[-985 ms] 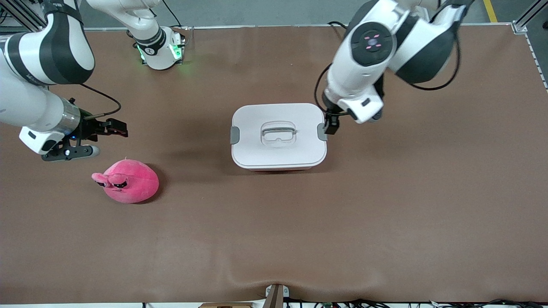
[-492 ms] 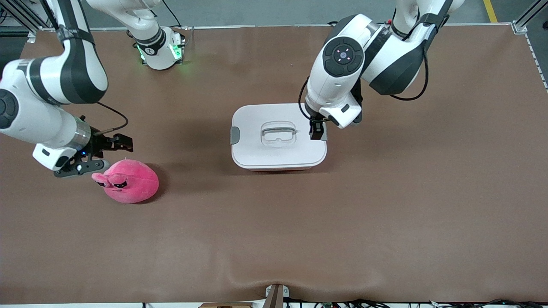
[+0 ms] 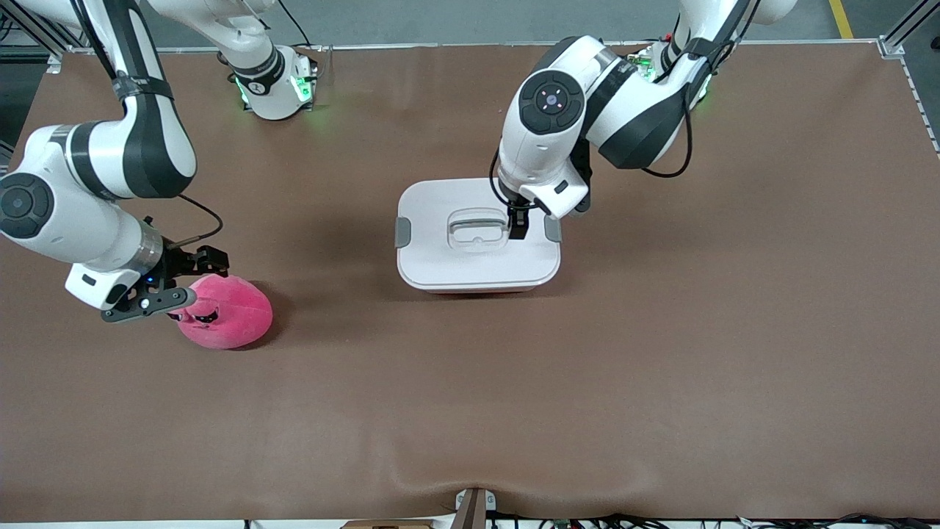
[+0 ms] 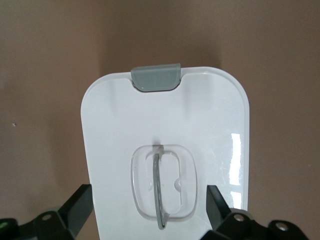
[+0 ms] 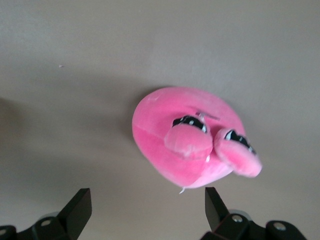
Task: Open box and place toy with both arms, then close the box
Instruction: 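Grasp the lid handle with the left gripper while the right gripper grasps the toy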
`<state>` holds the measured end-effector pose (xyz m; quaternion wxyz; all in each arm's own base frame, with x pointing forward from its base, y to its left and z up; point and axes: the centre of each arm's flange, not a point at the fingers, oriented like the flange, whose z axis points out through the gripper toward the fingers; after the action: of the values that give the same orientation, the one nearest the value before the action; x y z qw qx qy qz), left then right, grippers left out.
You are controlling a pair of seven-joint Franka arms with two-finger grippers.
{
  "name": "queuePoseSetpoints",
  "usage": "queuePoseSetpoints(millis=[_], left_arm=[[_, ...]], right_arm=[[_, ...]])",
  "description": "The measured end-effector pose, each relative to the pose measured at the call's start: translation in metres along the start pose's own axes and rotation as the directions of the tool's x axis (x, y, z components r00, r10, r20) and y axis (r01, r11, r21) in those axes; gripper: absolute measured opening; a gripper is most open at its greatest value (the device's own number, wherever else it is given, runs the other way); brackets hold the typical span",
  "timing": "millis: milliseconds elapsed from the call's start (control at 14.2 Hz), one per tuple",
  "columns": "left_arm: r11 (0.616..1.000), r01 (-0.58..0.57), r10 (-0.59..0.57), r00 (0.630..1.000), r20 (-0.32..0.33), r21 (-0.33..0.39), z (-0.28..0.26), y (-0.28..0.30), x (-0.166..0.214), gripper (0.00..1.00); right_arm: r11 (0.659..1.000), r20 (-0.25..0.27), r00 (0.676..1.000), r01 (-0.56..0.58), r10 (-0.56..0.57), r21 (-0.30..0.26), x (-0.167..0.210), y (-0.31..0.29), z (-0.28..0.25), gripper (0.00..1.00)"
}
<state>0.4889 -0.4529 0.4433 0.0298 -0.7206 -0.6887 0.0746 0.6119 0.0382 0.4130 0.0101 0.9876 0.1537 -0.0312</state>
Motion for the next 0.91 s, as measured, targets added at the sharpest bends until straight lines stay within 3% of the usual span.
queuePoseSetpoints(millis=[422,914], left_arm=[[0.998,0.027,-0.03,0.999,-0.046,-0.055,0.05,-0.009,-0.037,1.0],[0.998,0.005,-0.008,0.999,-0.036,-0.057,0.098,-0.013,-0.056,1.0]], right_arm=[[0.994,-0.023,0.994,0.109,-0.109,-0.017,0.016,0.017,0.044,1.0],[0.993,-0.012,0.993,0.118,-0.118,-0.017,0.023,0.024,0.076,1.0]])
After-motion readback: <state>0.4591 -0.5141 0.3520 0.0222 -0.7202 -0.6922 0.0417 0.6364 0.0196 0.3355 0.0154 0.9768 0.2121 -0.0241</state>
